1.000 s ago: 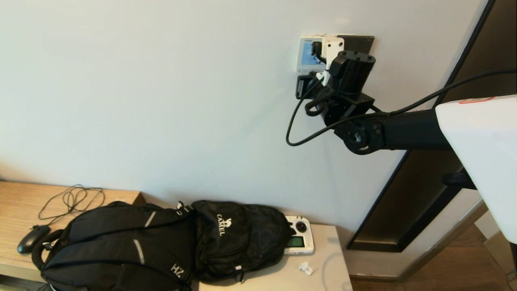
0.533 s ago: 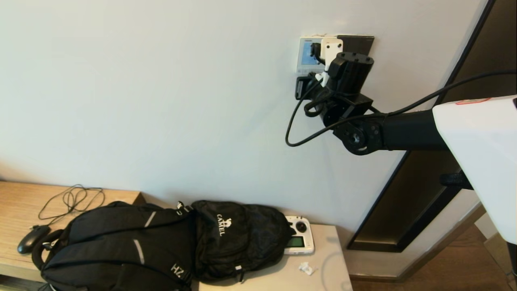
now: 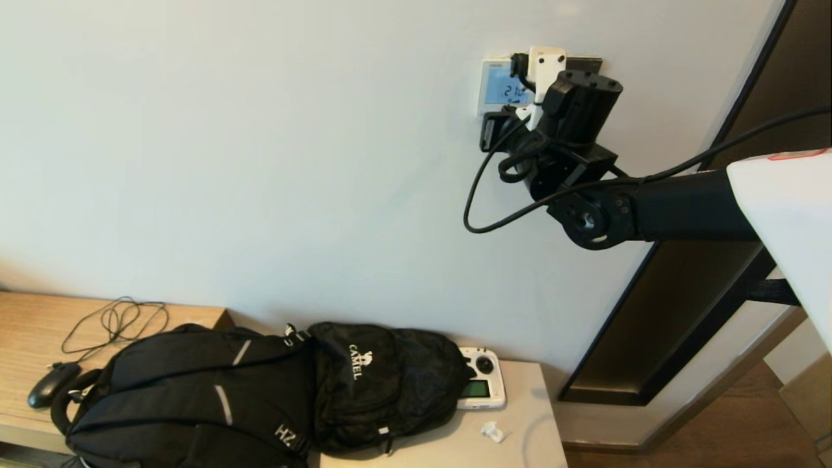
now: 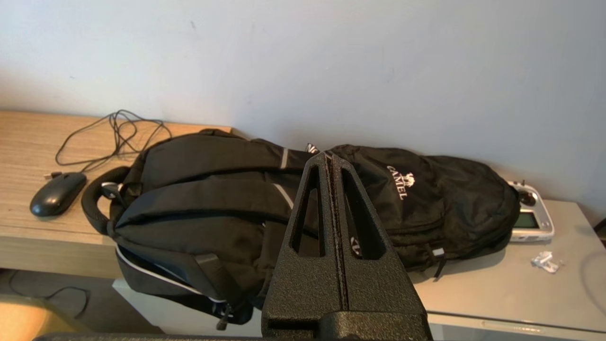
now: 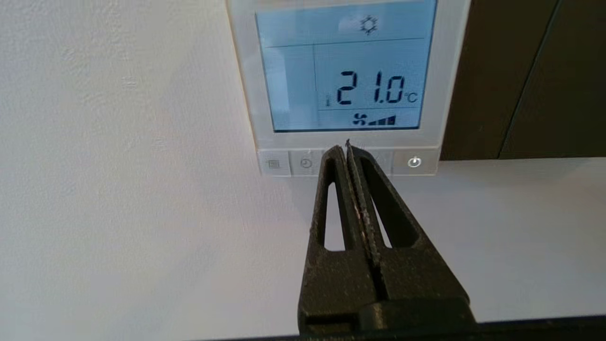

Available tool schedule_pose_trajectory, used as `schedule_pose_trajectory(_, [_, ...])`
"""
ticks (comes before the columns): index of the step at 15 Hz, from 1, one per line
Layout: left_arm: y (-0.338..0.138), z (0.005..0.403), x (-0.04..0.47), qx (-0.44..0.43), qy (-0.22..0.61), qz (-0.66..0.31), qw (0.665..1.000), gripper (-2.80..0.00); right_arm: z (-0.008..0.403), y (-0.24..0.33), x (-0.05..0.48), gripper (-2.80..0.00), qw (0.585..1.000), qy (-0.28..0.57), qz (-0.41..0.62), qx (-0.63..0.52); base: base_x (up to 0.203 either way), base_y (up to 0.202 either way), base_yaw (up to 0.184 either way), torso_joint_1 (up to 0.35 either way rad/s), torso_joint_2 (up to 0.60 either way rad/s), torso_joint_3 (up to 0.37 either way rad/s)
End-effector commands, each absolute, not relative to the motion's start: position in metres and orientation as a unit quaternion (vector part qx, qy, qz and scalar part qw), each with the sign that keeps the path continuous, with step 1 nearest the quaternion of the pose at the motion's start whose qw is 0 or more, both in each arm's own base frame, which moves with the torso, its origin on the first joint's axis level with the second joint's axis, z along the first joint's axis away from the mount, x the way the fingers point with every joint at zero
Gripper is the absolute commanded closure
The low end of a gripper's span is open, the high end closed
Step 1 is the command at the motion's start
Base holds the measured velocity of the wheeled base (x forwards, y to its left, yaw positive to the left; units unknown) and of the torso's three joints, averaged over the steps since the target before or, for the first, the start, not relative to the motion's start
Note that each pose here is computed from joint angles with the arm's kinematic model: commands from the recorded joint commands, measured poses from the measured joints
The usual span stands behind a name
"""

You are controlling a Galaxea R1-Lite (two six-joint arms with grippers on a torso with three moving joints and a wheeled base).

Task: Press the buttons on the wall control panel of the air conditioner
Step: Press the temperature decrease button, then turn off the central air conditioner

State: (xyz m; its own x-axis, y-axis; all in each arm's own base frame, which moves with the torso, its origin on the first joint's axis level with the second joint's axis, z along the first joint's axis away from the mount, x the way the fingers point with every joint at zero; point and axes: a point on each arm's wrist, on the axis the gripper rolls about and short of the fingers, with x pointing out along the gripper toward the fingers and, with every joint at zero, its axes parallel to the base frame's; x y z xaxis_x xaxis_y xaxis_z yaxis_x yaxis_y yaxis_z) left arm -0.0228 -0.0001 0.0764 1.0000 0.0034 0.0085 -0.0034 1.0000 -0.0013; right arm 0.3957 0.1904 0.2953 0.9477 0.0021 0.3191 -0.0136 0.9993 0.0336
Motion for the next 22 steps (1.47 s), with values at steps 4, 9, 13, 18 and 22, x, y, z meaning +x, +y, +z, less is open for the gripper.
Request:
schedule_pose_trajectory(4, [0.000,0.076,-0.023,-0.001,-0.005,0.002,1.000,0.00,0.326,0.180,0.366,0.00,0.981,-0.190,0.005,0.033,0.000,0.000,0.000,0.000,0.00,0.000])
schedule_pose_trajectory(9, [0.000,0.076,-0.023,-0.001,-0.005,0.002,1.000,0.00,0.373,0.151,0.305,0.00,0.970,-0.235,0.006,0.056,0.000,0.000,0.000,0.000,0.00,0.000])
schedule_pose_trajectory(13, [0.000,0.076,-0.023,-0.001,-0.005,0.002,1.000,0.00,0.394,0.121,0.249,0.00,0.965,-0.256,0.000,0.048,0.000,0.000,0.000,0.000,0.00,0.000])
schedule_pose_trajectory(18, [0.000,0.076,-0.023,-0.001,-0.005,0.002,1.000,0.00,0.382,0.094,0.196,0.00,0.970,-0.240,-0.010,-0.019,0.000,0.000,0.000,0.000,0.00,0.000])
schedule_pose_trajectory(22, [0.000,0.076,-0.023,-0.001,-0.005,0.002,1.000,0.00,0.357,0.085,0.175,0.00,0.982,-0.180,0.007,-0.059,0.000,0.000,0.000,0.000,0.00,0.000])
